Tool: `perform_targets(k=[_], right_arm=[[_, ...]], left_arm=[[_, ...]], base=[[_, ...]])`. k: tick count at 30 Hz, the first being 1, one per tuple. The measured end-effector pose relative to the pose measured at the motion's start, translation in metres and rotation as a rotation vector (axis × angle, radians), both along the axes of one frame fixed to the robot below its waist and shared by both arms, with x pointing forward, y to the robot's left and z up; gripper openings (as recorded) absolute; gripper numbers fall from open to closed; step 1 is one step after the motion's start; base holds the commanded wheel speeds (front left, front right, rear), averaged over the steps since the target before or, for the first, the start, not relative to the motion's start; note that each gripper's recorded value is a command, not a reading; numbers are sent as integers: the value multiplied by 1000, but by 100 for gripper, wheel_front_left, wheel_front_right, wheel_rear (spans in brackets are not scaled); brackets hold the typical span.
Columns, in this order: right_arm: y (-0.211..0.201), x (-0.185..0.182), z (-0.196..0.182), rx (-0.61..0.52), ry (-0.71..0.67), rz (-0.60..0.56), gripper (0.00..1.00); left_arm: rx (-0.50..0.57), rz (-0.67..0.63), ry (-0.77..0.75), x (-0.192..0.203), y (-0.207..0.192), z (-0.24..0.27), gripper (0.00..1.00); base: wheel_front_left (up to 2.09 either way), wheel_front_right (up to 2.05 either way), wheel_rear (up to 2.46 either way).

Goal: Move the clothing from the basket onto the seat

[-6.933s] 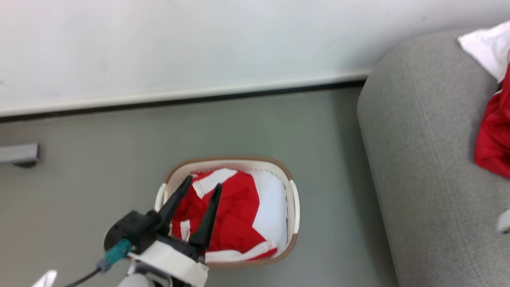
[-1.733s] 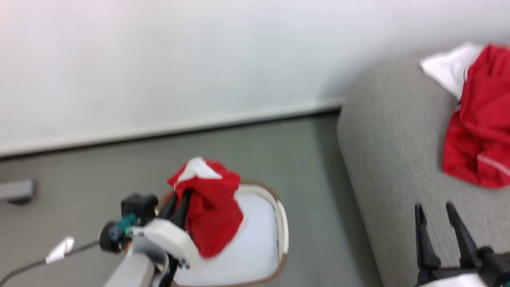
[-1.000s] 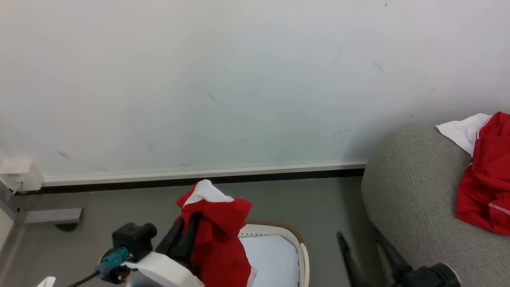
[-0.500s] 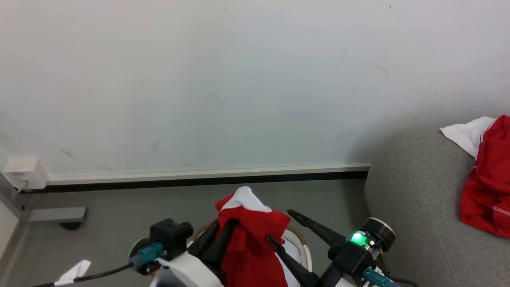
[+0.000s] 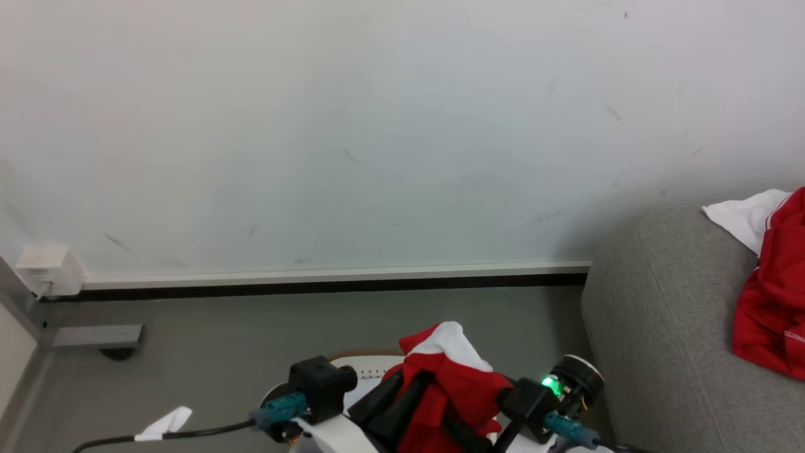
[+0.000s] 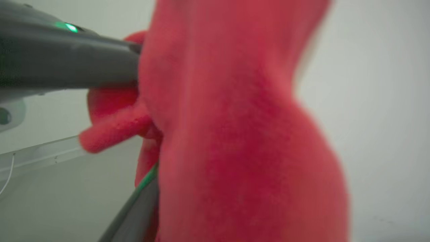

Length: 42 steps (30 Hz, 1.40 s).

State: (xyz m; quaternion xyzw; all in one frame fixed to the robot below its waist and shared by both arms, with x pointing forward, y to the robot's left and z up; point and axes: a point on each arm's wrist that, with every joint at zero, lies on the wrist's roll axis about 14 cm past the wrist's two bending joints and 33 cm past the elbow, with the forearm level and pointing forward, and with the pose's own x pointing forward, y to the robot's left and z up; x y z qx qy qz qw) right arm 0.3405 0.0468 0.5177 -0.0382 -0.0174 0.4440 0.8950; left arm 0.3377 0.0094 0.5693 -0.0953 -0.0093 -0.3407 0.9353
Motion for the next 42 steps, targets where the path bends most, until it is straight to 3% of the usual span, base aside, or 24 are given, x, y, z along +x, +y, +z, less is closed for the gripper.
perform_targets(k=[2, 5, 7, 8, 9, 22, 32, 42], right_arm=[[-1, 5, 4, 24, 7, -20, 0], [-2, 9, 6, 48, 20, -39, 0], [-7, 14, 9, 74, 32, -66, 0], [-10, 16, 10, 82, 35, -78, 0], [-14, 19, 11, 86, 35, -92, 0], [-112, 51, 27, 137, -19, -373, 0], [-207, 42, 32, 139, -66, -622, 0], [-253, 37, 36, 143, -90, -756, 0]], left_arm=[[0, -9, 5, -1, -2, -1, 0], [-4, -13, 10, 0, -2, -1, 0], [1, -11, 1, 1, -1, -1, 37], [6, -9, -1, 1, -1, -2, 50], [3, -9, -4, 2, -1, -1, 98], [10, -77, -40, 8, -26, -7, 100], [14, -266, -37, -5, -86, -18, 100], [16, -355, -14, -10, -111, -32, 100]], base=[[0, 0, 0], [0, 0, 0], [0, 0, 0], [0, 0, 0], [0, 0, 0], [0, 0, 0], [0, 0, 0], [0, 0, 0]])
